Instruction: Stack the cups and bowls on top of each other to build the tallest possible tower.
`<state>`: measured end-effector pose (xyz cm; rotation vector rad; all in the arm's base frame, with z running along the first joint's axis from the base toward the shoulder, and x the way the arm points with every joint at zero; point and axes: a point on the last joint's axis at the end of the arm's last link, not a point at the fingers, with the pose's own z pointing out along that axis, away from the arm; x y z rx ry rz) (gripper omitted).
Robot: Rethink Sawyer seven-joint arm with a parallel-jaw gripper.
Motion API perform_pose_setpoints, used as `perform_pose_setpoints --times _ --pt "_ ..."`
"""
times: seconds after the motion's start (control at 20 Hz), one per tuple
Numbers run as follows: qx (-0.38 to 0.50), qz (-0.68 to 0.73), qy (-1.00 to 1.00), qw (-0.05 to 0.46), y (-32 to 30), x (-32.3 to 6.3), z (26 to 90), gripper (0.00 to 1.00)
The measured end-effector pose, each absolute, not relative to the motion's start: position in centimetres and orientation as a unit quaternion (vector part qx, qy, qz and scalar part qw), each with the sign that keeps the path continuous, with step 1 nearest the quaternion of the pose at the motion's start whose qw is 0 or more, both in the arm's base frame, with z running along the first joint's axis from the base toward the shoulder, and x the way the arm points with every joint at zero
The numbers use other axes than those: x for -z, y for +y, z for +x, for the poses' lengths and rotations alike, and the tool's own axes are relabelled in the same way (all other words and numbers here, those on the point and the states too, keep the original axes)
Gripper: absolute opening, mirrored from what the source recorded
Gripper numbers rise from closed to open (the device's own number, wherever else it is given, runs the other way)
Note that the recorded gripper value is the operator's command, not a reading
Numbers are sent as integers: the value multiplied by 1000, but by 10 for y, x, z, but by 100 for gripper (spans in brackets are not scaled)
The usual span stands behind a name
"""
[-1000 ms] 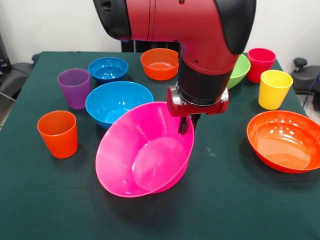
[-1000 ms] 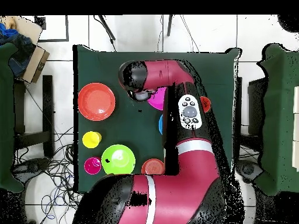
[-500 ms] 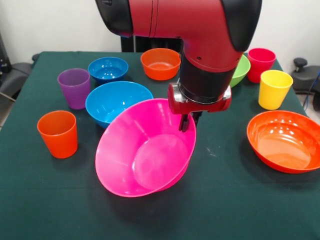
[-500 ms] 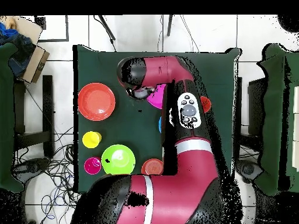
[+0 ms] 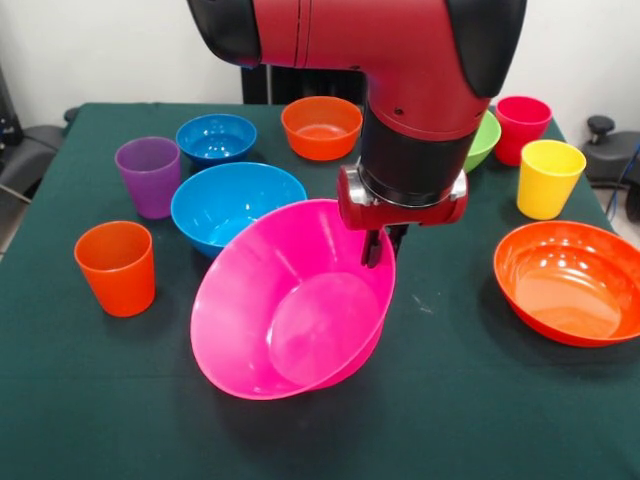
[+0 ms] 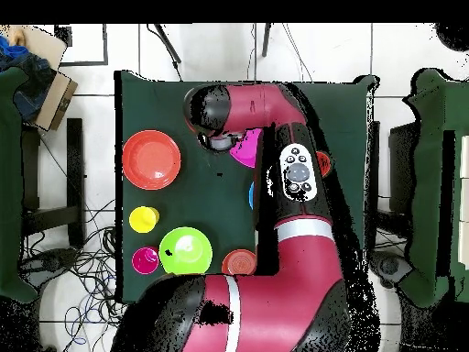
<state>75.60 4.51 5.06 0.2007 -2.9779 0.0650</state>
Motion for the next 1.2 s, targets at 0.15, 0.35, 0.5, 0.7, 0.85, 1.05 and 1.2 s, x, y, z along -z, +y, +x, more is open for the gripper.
perform_pose_setpoints --times 0.15,0.35,0.5,0.7,0.85,1.05,1.2 --pt "-17 64 -995 78 46 -52 757 0" --pt "-14 62 -995 78 48 -53 757 0" --pt "-11 60 -995 78 48 -53 758 0" --pt "-7 58 -995 77 50 -54 759 0" --pt "-3 55 -995 77 51 -55 759 0" --pt "2 52 -996 76 52 -57 761 0" --pt "4 51 -996 76 53 -58 761 0"
